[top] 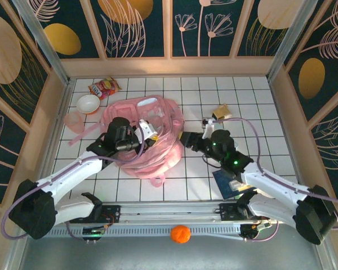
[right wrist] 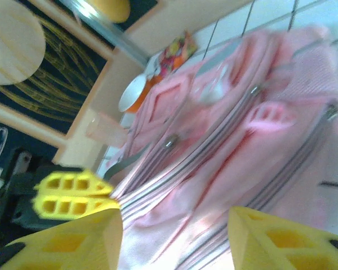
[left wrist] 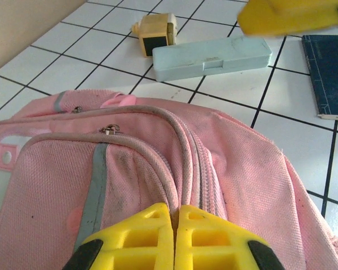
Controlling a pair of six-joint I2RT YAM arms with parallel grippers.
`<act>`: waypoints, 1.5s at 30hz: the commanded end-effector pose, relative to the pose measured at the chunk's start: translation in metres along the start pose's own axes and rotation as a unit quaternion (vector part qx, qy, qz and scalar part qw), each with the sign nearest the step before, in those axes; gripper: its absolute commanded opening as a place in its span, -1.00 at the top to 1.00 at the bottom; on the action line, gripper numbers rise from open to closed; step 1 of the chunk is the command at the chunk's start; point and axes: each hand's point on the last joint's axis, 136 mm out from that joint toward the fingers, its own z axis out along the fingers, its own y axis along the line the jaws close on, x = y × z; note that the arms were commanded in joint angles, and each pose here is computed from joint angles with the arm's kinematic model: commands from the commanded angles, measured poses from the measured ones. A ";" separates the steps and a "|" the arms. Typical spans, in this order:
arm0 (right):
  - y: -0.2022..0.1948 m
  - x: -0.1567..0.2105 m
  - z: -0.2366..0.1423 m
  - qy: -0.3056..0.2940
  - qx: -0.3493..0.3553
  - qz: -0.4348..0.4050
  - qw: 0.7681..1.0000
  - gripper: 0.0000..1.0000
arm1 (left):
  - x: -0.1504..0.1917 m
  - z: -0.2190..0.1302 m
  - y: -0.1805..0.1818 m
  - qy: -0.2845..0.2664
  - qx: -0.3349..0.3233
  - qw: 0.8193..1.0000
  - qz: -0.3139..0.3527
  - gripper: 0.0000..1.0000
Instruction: Pack the student bag
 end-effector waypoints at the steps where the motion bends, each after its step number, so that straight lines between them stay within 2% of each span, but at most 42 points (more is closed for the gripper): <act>1: -0.019 -0.009 -0.007 0.013 0.034 -0.153 0.988 -0.17 | -0.040 -0.021 -0.017 -0.063 0.044 0.994 0.078 1.00; 4: -0.018 -0.008 -0.006 0.029 0.015 -0.299 0.954 -0.21 | -0.037 -0.032 -0.028 -0.054 0.068 0.987 0.133 1.00; 6: -0.021 0.002 -0.004 0.047 -0.018 -0.410 0.911 -0.23 | -0.032 -0.042 -0.029 -0.057 0.073 0.980 0.177 1.00; 8: -0.028 0.006 -0.001 0.054 -0.046 -0.480 0.874 -0.21 | -0.037 -0.053 -0.026 -0.071 0.066 0.976 0.195 1.00; 11: -0.046 0.002 0.006 0.080 -0.071 -0.520 0.847 -0.21 | -0.044 -0.066 -0.019 -0.089 0.043 0.971 0.219 1.00; 14: -0.072 0.017 0.018 0.136 -0.087 -0.549 0.820 -0.20 | -0.045 -0.071 -0.013 -0.099 0.027 0.969 0.223 1.00; 16: -0.087 0.030 0.027 0.180 -0.094 -0.548 0.811 -0.18 | -0.046 -0.072 -0.011 -0.101 0.025 0.970 0.222 1.00; 18: -0.092 0.042 0.035 0.215 -0.117 -0.530 0.812 -0.15 | -0.049 -0.074 -0.010 -0.105 0.021 0.969 0.223 1.00; 27: -0.101 0.051 0.070 0.240 -0.165 -0.478 0.829 -0.09 | -0.073 -0.082 -0.003 -0.138 0.004 0.963 0.232 1.00; 36: -0.091 0.059 0.072 0.278 -0.213 -0.429 0.833 -0.02 | -0.086 -0.087 -0.001 -0.158 -0.004 0.960 0.231 1.00; 40: -0.100 0.053 0.071 0.281 -0.192 -0.415 0.844 0.00 | -0.073 -0.077 0.015 -0.124 -0.030 0.969 0.209 1.00; 43: -0.098 0.047 0.067 0.269 -0.187 -0.412 0.850 0.12 | -0.059 -0.069 0.018 -0.099 -0.027 0.974 0.200 1.00; 45: -0.096 0.046 0.066 0.266 -0.186 -0.412 0.851 0.14 | -0.060 -0.068 0.018 -0.099 -0.026 0.975 0.198 1.00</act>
